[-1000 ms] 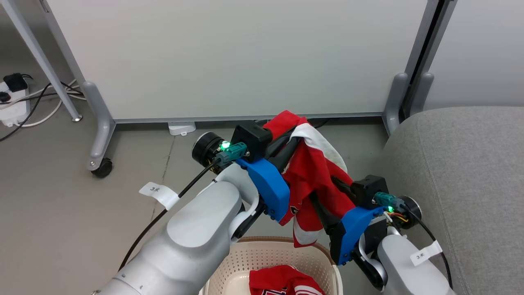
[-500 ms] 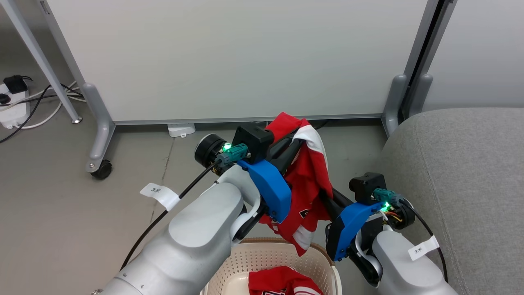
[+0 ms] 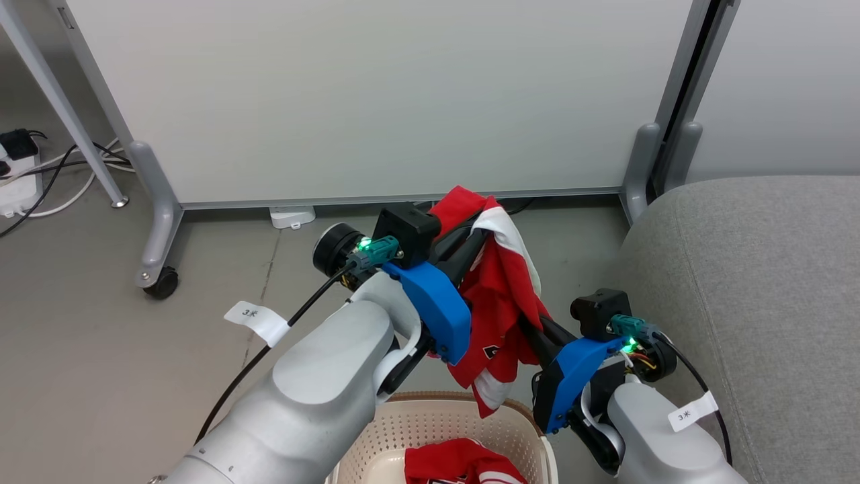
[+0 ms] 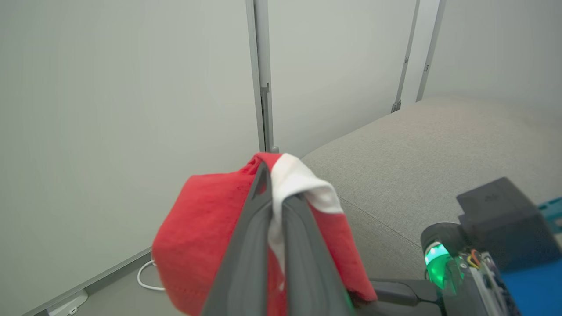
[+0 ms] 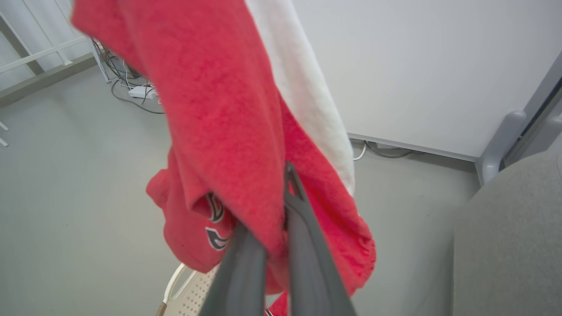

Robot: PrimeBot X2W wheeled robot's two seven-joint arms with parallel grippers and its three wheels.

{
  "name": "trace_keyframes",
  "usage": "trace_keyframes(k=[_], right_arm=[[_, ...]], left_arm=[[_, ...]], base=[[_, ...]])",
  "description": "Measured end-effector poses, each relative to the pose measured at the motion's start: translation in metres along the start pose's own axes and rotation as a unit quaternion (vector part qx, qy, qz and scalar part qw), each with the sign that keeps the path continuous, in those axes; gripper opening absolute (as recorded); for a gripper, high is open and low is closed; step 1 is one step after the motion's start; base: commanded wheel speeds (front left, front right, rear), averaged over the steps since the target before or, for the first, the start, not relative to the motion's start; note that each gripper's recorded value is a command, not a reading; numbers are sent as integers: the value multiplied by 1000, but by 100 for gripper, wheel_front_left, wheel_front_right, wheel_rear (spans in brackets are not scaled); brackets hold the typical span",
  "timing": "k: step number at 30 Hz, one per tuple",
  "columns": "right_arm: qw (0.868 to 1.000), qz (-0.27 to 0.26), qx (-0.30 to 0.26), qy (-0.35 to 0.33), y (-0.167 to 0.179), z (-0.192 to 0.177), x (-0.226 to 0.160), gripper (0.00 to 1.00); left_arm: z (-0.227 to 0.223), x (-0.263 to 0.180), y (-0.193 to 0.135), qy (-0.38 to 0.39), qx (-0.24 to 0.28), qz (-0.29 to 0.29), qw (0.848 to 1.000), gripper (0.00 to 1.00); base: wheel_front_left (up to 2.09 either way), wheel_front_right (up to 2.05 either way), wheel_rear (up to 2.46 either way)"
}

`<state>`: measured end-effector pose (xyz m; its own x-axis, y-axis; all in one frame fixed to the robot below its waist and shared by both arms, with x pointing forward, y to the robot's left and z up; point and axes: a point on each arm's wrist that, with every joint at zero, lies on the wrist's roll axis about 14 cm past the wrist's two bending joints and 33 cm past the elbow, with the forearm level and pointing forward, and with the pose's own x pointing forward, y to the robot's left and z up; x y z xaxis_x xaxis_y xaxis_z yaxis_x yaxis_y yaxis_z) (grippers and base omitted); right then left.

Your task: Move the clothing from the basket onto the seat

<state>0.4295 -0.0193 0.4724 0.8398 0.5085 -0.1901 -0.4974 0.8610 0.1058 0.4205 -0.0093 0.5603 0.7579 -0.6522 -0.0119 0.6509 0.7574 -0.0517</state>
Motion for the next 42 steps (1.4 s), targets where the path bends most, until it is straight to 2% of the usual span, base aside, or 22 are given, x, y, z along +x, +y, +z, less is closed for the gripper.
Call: trace_keyframes(k=[7, 9, 11, 12, 13, 14, 30, 37, 42], right_arm=[[1000, -3, 3, -4, -2, 1, -1, 0], [1000, -4, 3, -5, -3, 2, -1, 0], [1000, -5, 3, -8, -3, 4, 0, 0], [1000, -5, 2, -8, -4, 4, 0, 0], [1000, -5, 2, -7, -4, 4, 0, 0], [1000, -5, 2, -6, -3, 3, 0, 0], [1000, -7, 4, -8, -5, 4, 0, 0], [1000, -16, 7, -13, -12, 5, -4, 0], [999, -28, 12, -18, -20, 7, -7, 0]], left_arm=[[-3, 1, -3, 5, 1, -4, 1000, 0], [-3, 1, -2, 5, 1, -3, 1000, 33], [-2, 1, -1, 2, 2, 0, 1000, 35], [-1, 1, -1, 1, 2, 0, 1000, 42], [-1, 1, -1, 0, 2, 0, 1000, 84], [0, 1, 0, -1, 1, 1, 1000, 100], [-7, -10, 19, 0, -10, 31, 999, 100], [-26, -36, 54, -5, -39, 98, 994, 100], [-25, -66, 74, -38, -54, 141, 988, 100]], base=[[0, 0, 0], [0, 0, 0], [0, 0, 0], [0, 0, 0], [0, 0, 0], [0, 0, 0], [0, 0, 0], [0, 0, 0], [0, 0, 0]])
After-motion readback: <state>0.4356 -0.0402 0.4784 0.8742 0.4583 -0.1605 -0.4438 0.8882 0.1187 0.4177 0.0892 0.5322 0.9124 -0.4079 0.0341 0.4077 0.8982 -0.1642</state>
